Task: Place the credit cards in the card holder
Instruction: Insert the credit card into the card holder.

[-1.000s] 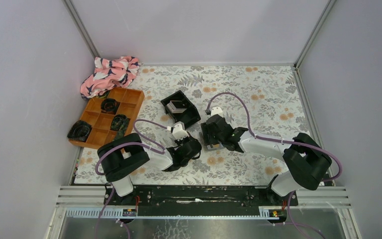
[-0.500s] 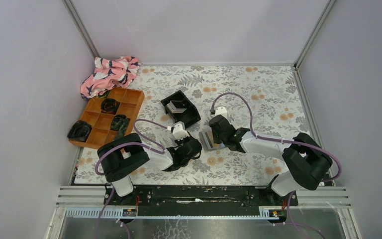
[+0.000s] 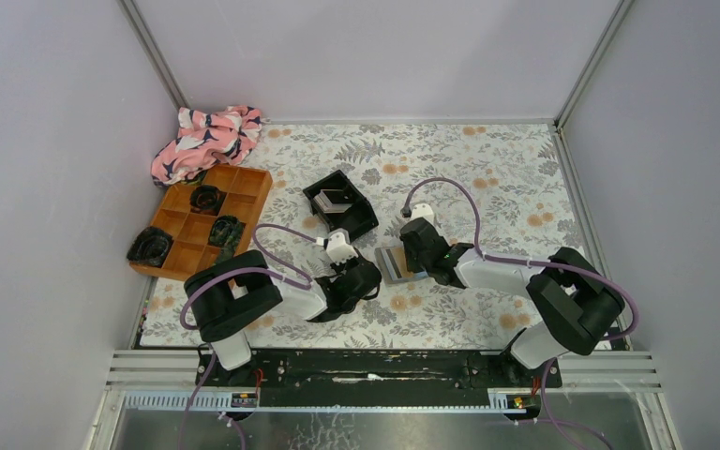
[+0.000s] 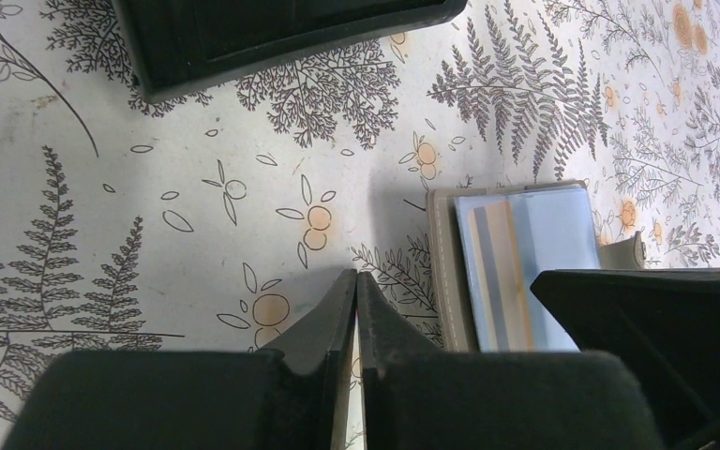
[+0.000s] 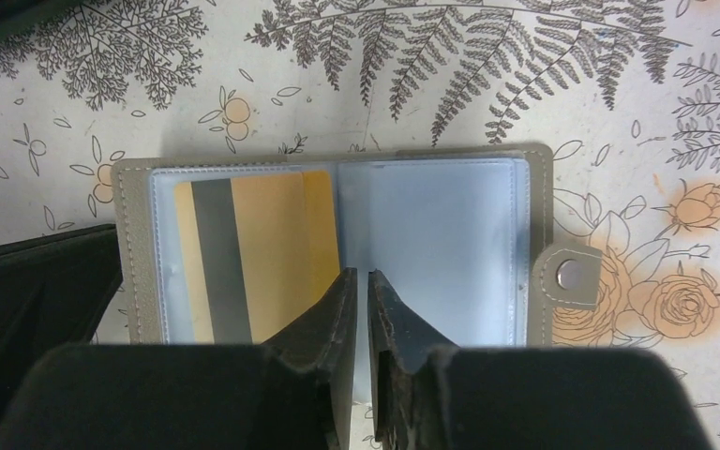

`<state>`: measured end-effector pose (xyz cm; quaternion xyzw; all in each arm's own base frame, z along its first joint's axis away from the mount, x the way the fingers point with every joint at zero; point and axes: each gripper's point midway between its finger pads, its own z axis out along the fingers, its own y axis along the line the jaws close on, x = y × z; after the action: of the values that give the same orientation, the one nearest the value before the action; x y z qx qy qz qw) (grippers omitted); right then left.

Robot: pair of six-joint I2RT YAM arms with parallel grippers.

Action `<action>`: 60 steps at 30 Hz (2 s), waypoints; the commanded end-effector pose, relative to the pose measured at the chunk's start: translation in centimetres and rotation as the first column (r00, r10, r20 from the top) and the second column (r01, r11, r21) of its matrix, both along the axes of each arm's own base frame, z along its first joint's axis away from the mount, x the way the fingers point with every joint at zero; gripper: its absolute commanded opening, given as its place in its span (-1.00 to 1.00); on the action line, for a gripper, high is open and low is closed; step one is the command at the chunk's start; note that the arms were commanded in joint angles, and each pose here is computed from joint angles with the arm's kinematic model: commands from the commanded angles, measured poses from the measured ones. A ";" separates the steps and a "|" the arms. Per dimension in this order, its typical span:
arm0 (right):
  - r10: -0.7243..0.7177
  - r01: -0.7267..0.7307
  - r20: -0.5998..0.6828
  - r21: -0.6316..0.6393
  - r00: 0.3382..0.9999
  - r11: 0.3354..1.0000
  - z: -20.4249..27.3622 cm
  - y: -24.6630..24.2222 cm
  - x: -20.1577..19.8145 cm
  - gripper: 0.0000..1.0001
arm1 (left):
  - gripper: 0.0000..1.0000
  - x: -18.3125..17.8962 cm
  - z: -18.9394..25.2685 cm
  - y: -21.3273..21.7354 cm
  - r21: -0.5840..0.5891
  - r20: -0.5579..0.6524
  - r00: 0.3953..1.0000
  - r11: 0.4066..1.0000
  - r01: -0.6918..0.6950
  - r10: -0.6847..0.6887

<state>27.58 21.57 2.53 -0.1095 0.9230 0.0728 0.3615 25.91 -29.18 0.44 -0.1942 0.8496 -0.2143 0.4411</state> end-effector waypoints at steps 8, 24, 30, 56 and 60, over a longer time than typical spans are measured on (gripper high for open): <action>0.003 -0.003 -0.011 0.054 1.000 0.999 -1.0 0.8 0.2 -0.70 | -0.84 -5.8 -7.2 4.4 0.270 -0.276 0.956 0.947 0.176 -0.099; 0.042 -0.037 -0.030 0.143 0.999 0.989 -0.7 2.3 -0.5 -0.72 | -0.86 -6.1 -8.4 3.9 0.269 -0.302 0.947 0.943 0.197 -0.111; 0.033 -0.030 -0.018 0.149 0.999 0.988 -0.2 2.2 -0.6 -0.72 | -0.86 -6.5 -8.9 4.4 0.278 -0.316 0.943 0.940 0.196 -0.103; 0.112 -0.131 0.149 0.124 0.982 0.984 8.3 5.8 4.6 0.10 | -0.61 -3.0 3.2 13.2 0.367 -0.015 0.987 0.920 -0.141 0.158; 0.165 -0.191 0.187 0.127 0.968 0.973 10.9 8.4 6.8 0.15 | -0.41 -0.9 5.0 15.5 0.295 0.011 0.978 0.934 -0.203 0.209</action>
<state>31.99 27.37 9.94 -0.1388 0.8873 0.1453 0.4152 23.76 -17.83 4.47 -0.2064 0.8644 -0.0791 0.4515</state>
